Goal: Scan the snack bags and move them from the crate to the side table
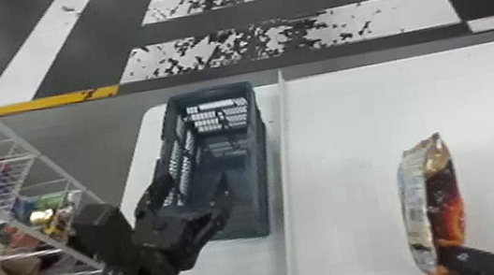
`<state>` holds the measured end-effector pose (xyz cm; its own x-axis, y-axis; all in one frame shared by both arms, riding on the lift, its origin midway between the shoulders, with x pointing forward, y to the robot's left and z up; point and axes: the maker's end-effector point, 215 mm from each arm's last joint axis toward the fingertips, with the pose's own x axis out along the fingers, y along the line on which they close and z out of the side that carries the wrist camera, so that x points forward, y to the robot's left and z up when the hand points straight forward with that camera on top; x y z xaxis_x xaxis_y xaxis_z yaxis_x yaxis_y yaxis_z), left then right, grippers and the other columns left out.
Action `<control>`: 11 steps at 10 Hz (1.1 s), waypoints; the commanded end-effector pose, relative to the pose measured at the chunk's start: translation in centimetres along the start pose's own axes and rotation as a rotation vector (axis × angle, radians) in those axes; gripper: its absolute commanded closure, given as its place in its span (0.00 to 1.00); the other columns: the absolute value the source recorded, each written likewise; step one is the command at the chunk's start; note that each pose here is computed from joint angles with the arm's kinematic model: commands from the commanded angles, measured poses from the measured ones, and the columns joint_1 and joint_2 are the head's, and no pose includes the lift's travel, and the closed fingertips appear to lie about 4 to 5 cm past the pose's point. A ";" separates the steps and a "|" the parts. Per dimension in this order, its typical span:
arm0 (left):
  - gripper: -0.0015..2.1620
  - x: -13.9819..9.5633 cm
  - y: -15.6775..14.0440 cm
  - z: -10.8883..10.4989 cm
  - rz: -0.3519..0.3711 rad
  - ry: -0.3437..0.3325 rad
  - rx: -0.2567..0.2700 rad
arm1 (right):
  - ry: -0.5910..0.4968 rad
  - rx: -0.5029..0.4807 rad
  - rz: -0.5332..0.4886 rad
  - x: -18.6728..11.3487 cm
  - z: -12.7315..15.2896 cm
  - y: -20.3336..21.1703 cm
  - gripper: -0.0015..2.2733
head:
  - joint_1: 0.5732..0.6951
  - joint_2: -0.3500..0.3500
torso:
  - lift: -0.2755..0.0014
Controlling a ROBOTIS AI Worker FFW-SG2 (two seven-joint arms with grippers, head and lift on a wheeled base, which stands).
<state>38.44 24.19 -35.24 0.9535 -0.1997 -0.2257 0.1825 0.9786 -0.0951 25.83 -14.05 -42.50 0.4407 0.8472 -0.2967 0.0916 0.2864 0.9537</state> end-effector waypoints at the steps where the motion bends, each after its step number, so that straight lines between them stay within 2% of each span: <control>1: 0.03 0.2 -0.5 0.2 -0.008 -0.004 0.003 | -0.042 0.008 -0.083 0.0 0.9 -2.4 0.99 | 1.00 0.77 | 0.68; 2: 0.03 0.2 -0.4 0.1 -0.009 -0.002 0.006 | -0.059 0.004 -0.131 -0.2 1.4 -3.7 0.98 | 1.00 0.74 | 0.68; 3: 0.03 0.2 -0.3 0.1 -0.009 -0.002 0.008 | -0.068 -0.003 -0.156 -0.5 1.8 -4.1 0.78 | 1.00 0.71 | 0.68; 4: 0.03 0.3 -0.4 0.1 -0.010 -0.001 0.008 | -0.086 -0.007 -0.173 -0.9 2.4 -4.4 0.32 | 1.00 0.69 | 0.68; 5: 0.03 0.3 -0.4 0.1 -0.011 -0.002 0.008 | -0.123 -0.027 -0.192 -1.5 3.6 -4.5 0.02 | 1.00 0.68 | 0.68; 8: 0.03 0.3 -0.6 0.1 -0.025 0.001 0.009 | -0.201 -0.053 -0.268 -3.5 6.5 -6.0 0.02 | 1.00 0.60 | 0.68; 9: 0.03 0.2 -0.7 -0.1 -0.027 0.006 0.008 | -0.248 -0.073 -0.306 -4.5 8.2 -6.7 0.02 | 1.00 0.57 | 0.68; 11: 0.03 0.1 -0.7 -0.1 -0.029 0.006 0.010 | -0.409 -0.181 -0.404 -8.0 13.7 -7.2 0.02 | 1.00 0.49 | 0.68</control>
<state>38.42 23.46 -35.31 0.9462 -0.2281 -0.2296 0.2122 0.9729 -0.0923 32.87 -27.24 -46.56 0.6824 0.4815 -0.5499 0.1807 0.6179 0.7652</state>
